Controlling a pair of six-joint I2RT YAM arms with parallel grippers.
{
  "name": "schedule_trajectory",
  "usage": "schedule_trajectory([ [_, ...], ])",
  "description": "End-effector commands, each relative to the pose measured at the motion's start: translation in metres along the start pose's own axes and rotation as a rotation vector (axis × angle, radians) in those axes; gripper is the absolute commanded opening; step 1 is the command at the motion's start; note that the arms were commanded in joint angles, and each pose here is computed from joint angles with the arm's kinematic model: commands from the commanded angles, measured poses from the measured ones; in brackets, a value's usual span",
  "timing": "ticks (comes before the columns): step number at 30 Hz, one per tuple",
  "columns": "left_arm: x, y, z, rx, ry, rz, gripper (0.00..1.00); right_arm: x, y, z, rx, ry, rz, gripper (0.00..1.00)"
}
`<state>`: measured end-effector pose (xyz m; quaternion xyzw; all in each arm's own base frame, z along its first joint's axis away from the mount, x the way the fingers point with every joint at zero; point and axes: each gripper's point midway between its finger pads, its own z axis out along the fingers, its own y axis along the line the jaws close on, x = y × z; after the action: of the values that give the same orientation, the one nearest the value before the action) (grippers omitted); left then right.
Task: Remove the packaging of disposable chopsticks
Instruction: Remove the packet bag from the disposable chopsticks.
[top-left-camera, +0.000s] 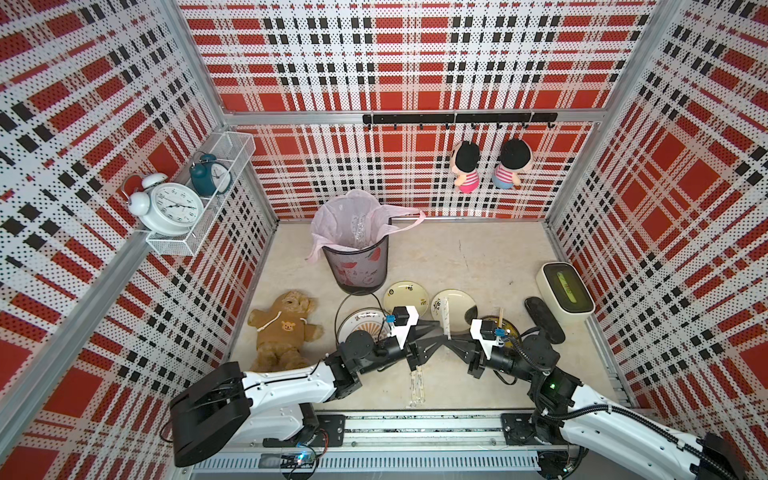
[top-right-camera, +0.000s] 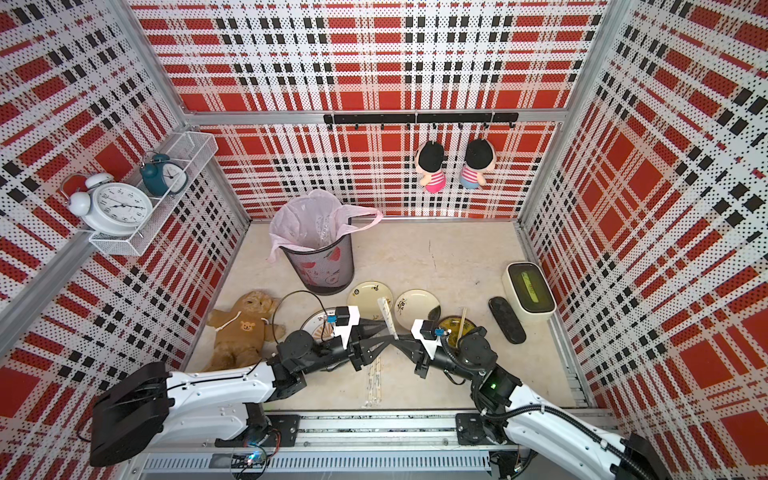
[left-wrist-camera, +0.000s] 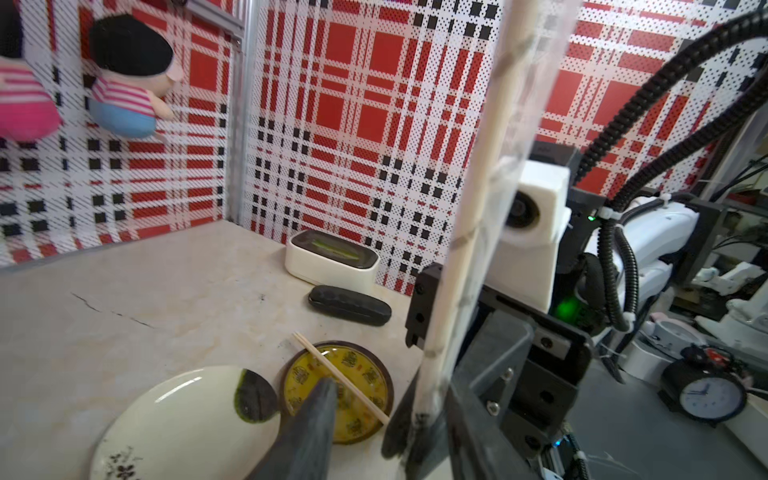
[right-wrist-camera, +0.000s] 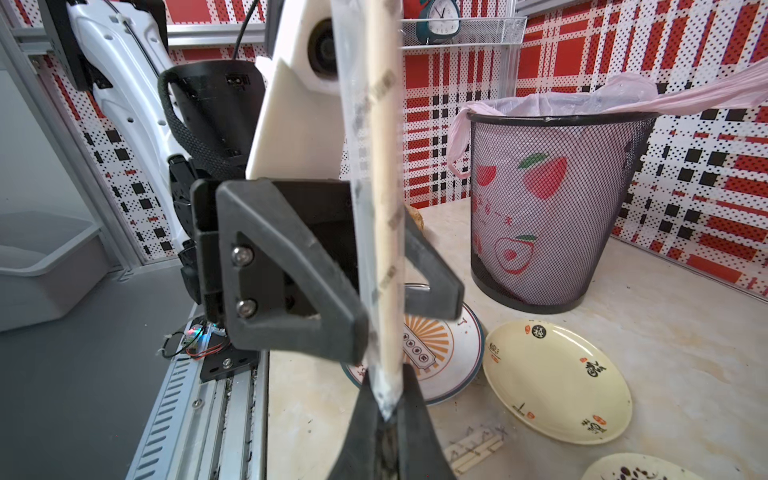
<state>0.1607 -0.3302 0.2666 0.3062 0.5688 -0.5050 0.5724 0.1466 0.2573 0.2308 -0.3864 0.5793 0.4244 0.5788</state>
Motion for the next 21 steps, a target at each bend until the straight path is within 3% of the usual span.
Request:
schedule_trajectory([
  [1, -0.034, 0.006, -0.009, -0.062, -0.101, 0.032, 0.60, 0.001, 0.001, 0.000, -0.008, -0.026, 0.001, 0.00],
  [5, -0.043, 0.008, 0.000, -0.052, -0.084, 0.046, 0.65, 0.004, 0.005, 0.000, -0.034, -0.022, 0.010, 0.00],
  [10, -0.027, 0.007, 0.021, -0.007, -0.015, 0.034, 0.66, 0.008, 0.010, 0.002, -0.062, -0.009, 0.014, 0.00],
  [12, -0.025, 0.003, 0.026, 0.017, -0.012, 0.032, 0.56, 0.011, 0.008, 0.004, -0.057, 0.005, 0.020, 0.00],
  [14, -0.025, 0.000, 0.029, 0.040, -0.009, 0.034, 0.26, 0.015, 0.006, 0.007, -0.051, 0.027, 0.024, 0.00],
  [16, -0.027, -0.003, 0.030, 0.057, -0.011, 0.039, 0.07, 0.016, 0.006, 0.009, -0.052, 0.034, 0.025, 0.00],
  [17, -0.026, -0.003, 0.029, 0.059, -0.008, 0.041, 0.01, 0.016, 0.007, 0.009, -0.055, 0.033, 0.026, 0.00],
  [19, -0.025, -0.005, 0.028, 0.074, -0.004, 0.042, 0.00, 0.016, 0.006, 0.009, -0.050, 0.033, 0.031, 0.00],
  [20, -0.024, -0.008, 0.027, 0.096, 0.002, 0.045, 0.00, 0.017, 0.006, 0.009, -0.050, 0.031, 0.034, 0.15],
  [21, -0.022, -0.011, 0.026, 0.118, 0.008, 0.048, 0.00, 0.016, 0.006, 0.008, -0.048, 0.023, 0.039, 0.43],
])
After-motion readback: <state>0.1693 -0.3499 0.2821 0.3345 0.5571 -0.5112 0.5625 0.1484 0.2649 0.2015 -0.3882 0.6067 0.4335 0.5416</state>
